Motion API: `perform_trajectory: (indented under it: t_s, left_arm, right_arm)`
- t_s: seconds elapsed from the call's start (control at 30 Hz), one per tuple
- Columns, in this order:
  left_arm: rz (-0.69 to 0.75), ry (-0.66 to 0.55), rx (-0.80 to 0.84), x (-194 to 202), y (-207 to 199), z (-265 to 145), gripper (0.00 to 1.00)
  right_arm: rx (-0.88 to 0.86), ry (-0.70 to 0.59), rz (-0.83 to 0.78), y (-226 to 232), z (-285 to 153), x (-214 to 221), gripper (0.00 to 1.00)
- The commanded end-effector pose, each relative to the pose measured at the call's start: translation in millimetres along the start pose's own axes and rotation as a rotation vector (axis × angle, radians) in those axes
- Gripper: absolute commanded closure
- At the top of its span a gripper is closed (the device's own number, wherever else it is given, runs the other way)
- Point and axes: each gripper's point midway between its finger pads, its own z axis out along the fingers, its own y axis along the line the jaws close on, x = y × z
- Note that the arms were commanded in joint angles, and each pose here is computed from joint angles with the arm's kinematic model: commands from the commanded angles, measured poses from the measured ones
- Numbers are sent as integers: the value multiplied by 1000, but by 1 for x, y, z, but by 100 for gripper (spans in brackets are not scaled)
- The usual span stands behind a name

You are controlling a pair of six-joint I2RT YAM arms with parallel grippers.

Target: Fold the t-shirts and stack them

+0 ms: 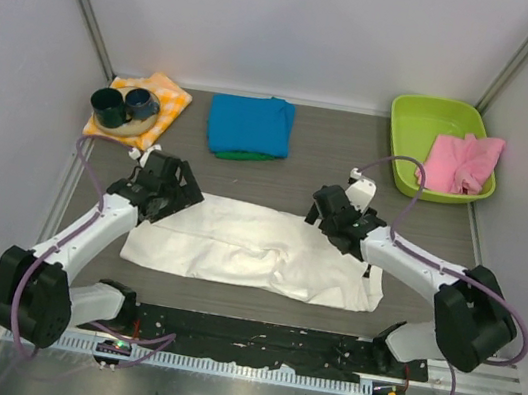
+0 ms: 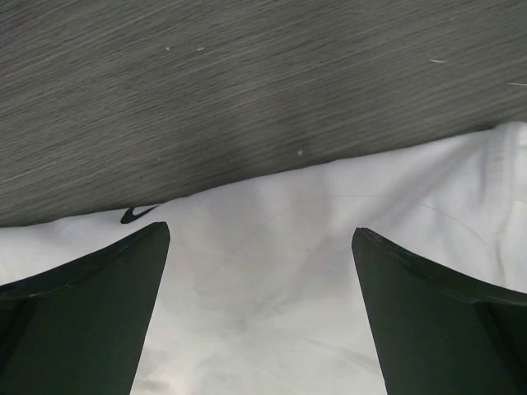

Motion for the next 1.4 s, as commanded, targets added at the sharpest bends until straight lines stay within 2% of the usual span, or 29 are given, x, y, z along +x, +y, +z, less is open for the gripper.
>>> perform_trajectory:
  t_s: [0.0, 0.2, 0.43, 0.57, 0.83, 0.87, 0.97, 1.0, 1.03, 1.07, 1.1, 1.13, 1.17, 1.23, 1.37]
  left_arm:
    - [-31, -40, 57, -7, -9, -4, 0]
    - [-40, -63, 35, -10, -3, -7, 0]
    - [-52, -68, 40, -11, -5, -7, 0]
    - [-57, -67, 46, -8, -3, -7, 0]
    - [-52, -62, 23, 0, 7, -2, 0]
    - [-52, -61, 20, 0, 7, -1, 0]
    - [-50, -59, 13, 1, 8, 4, 0]
    - [-48, -60, 12, 1, 8, 7, 0]
    - [-47, -60, -2, 1, 10, 10, 0]
    - [-46, -60, -8, 1, 10, 13, 0]
    - [-47, -66, -4, -2, 8, 15, 0]
    - [-48, -68, -2, -3, 6, 16, 0]
    - [-47, -62, -2, -4, 4, 19, 0]
    - [-55, -63, 16, -7, -4, 24, 0]
    - [-51, -26, 47, -4, -16, 36, 0]
  right_arm:
    - [-158, 9, 48, 46, 21, -3, 0]
    - [-137, 89, 78, 51, 39, 25, 0]
    - [-58, 101, 79, 36, 65, 32, 0]
    - [-19, 139, 115, 26, 102, 35, 1]
    - [-99, 114, 193, 71, 167, -30, 0]
    - [-161, 103, 213, 93, 168, -54, 0]
    - [-268, 181, 198, 130, 188, -53, 0]
    - [-341, 138, 210, 160, 186, -89, 0]
    - [-333, 183, 193, 166, 207, -71, 0]
    - [-372, 159, 201, 187, 203, -101, 0]
    - [-376, 156, 194, 192, 207, -106, 0]
    - [-347, 191, 175, 190, 223, -91, 0]
    - [-376, 140, 184, 203, 218, -119, 0]
    - [-369, 132, 169, 204, 222, -125, 0]
    - [-407, 20, 168, 208, 182, -185, 0]
